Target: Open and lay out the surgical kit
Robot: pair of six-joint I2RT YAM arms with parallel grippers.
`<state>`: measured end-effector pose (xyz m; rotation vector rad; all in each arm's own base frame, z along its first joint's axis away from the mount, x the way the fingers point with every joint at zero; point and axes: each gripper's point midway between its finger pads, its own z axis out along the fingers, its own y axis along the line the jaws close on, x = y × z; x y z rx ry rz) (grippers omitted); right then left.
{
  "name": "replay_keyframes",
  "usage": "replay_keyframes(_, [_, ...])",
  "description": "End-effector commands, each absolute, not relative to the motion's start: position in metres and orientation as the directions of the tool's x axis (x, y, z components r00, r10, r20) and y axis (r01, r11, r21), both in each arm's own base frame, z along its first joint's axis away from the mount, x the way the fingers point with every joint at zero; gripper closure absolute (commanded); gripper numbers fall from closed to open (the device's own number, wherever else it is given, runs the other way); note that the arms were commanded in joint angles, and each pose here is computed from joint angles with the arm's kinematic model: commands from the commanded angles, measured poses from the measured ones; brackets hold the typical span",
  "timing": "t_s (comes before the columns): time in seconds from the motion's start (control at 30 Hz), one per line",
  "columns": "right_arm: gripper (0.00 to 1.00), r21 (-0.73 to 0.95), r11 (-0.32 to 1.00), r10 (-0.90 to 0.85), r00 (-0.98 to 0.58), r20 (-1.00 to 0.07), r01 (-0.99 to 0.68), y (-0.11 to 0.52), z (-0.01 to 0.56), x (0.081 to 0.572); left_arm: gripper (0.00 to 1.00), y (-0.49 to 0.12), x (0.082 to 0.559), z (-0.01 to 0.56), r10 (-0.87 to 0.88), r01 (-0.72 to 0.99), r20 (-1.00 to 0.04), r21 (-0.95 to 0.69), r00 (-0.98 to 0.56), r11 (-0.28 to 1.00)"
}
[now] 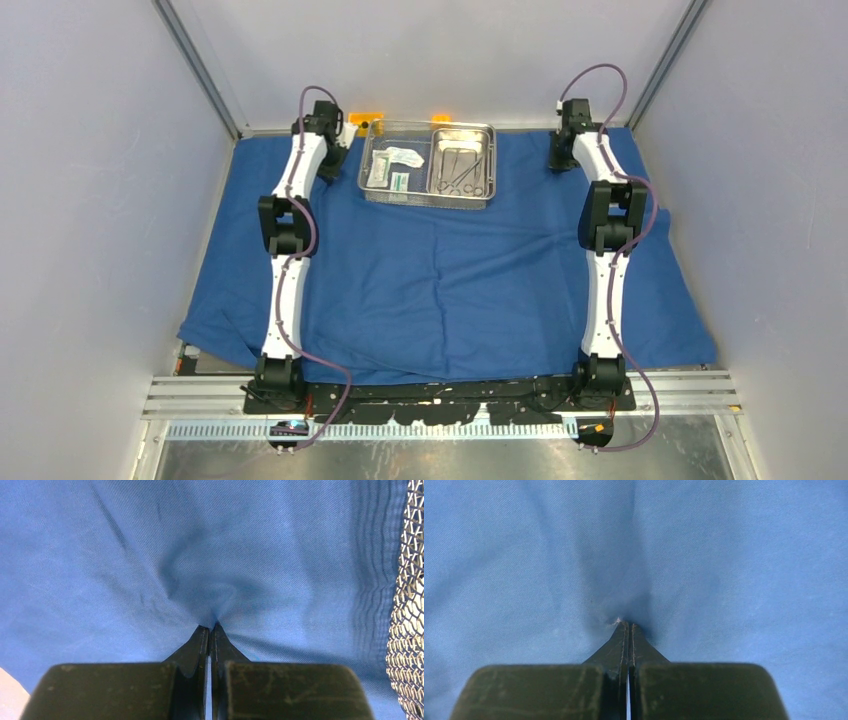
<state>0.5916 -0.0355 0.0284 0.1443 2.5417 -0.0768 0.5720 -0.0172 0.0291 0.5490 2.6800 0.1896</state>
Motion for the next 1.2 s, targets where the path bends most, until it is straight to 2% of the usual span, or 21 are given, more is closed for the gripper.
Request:
replay_keyframes(0.0, [1.00, -0.099, 0.981, 0.091, -0.841, -0.533, 0.169, -0.063, 0.011, 0.585, 1.00, 0.053, 0.604, 0.005, 0.407, 0.248, -0.358, 0.413, -0.841, 0.876])
replay_keyframes(0.37, [1.00, -0.077, 0.978, 0.124, -0.838, -0.532, 0.194, -0.082, 0.025, 0.573, 1.00, 0.061, 0.554, 0.006, 0.438, 0.329, -0.215, 0.405, -0.873, 0.853])
replay_keyframes(0.6, [0.99, -0.040, 0.978, 0.151, -0.822, -0.550, 0.206, -0.094, 0.047, 0.566, 1.00, 0.071, 0.542, 0.010, 0.438, 0.344, -0.155, 0.413, -0.886, 0.843])
replay_keyframes(0.67, [0.97, -0.025, 0.984, 0.132, -0.815, -0.564, 0.177, -0.094, 0.060, 0.565, 0.94, 0.072, 0.544, 0.014, 0.433, 0.335, -0.158, 0.424, -0.888, 0.842])
replay_keyframes(0.77, [0.89, -0.019, 0.987, 0.120, -0.798, -0.591, 0.162, -0.096, 0.083, 0.561, 0.78, 0.087, 0.545, 0.024, 0.408, 0.301, -0.171, 0.441, -0.897, 0.845])
replay_keyframes(0.97, [0.71, -0.023, 0.995, 0.059, -0.767, -0.639, 0.097, -0.098, 0.128, 0.541, 0.53, 0.119, 0.538, 0.052, 0.356, 0.233, -0.214, 0.446, -0.910, 0.864])
replay_keyframes(1.07, [0.64, -0.043, 0.997, 0.021, -0.759, -0.651, 0.064, -0.098, 0.143, 0.522, 0.37, 0.128, 0.534, 0.064, 0.338, 0.206, -0.245, 0.442, -0.909, 0.873])
replay_keyframes(1.17, [0.57, -0.053, 0.998, -0.008, -0.775, -0.632, 0.033, -0.099, 0.143, 0.493, 0.33, 0.131, 0.525, 0.080, 0.336, 0.196, -0.272, 0.434, -0.902, 0.879])
